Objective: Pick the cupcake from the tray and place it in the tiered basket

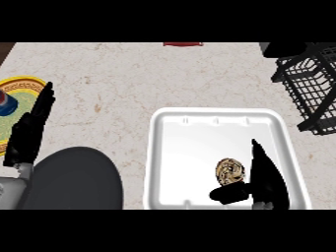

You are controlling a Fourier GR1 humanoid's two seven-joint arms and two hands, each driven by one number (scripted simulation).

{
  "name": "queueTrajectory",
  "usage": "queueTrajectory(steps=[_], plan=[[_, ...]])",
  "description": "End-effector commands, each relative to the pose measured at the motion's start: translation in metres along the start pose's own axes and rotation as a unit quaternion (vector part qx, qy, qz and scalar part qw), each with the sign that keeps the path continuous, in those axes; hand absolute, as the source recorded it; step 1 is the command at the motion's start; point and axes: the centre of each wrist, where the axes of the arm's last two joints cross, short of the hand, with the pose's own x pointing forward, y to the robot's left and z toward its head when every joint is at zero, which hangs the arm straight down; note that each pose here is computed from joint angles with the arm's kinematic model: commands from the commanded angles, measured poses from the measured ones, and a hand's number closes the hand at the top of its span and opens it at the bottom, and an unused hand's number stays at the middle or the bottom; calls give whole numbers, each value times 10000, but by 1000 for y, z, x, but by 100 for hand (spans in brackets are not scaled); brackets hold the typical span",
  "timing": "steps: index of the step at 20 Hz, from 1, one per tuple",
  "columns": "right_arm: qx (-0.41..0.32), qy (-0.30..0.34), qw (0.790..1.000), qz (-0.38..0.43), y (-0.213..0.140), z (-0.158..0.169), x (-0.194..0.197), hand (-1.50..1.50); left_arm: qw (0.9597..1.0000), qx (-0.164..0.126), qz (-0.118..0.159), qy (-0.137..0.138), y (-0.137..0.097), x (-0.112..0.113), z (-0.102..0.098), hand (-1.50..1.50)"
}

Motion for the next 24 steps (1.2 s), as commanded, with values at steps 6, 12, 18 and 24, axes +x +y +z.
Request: queueTrajectory(steps=[6, 12, 18, 24], plan=[[333, 943, 9950, 67, 21, 1, 26, -150, 10000, -31, -25, 82, -5, -14, 13, 0], [1108, 713, 9904, 428, 30, -20, 26, 150, 10000, -19, -35, -27, -1, 2, 0, 0], [606, 453, 9927, 936, 47, -25, 9, 150, 10000, 23, 23, 27, 15, 2, 8, 0], [516, 361, 9980, -53, 26, -14, 17, 150, 10000, -25, -28, 90, 0, -14, -5, 0]])
